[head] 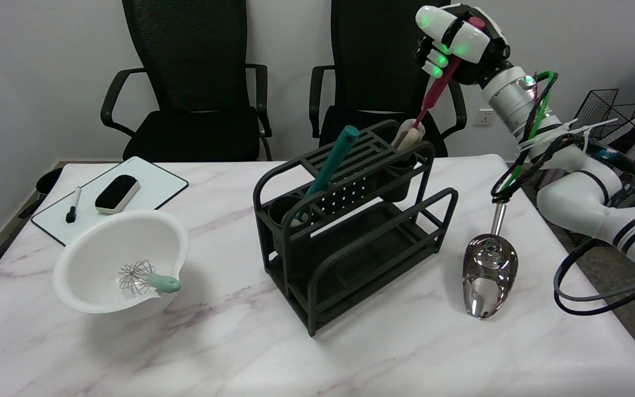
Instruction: Place the pink sponge bottle brush into the kitchen storage rack.
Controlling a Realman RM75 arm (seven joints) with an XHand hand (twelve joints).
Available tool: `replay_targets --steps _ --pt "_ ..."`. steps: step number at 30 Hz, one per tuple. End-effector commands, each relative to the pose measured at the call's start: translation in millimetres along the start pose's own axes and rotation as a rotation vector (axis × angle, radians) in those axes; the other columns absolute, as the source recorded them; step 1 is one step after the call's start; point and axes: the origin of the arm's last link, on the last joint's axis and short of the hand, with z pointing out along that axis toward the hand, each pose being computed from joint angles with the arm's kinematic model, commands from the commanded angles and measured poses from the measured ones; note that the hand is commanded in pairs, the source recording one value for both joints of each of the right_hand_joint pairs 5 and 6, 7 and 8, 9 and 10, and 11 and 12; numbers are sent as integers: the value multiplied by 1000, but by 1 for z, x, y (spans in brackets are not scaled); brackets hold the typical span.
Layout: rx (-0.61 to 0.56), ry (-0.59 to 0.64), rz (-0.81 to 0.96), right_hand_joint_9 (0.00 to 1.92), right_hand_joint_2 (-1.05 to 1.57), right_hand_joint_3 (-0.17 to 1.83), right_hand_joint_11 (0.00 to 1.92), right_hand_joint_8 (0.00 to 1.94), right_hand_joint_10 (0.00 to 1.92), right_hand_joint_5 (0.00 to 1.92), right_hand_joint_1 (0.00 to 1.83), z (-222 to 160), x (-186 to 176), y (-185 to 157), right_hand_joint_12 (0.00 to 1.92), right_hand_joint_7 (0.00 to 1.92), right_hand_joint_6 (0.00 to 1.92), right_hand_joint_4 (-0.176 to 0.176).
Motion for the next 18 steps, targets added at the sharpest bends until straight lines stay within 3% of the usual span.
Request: replay_targets --steps 1,18 --pt "-35 14 11 1920 1261 480 1920 1920 1920 1920 1147 3 1 18 1920 1920 1920 0" --pt "-49 18 25 1920 1259 480 1920 1920 1920 1920 1151 2 -1 27 1920 1920 1920 0"
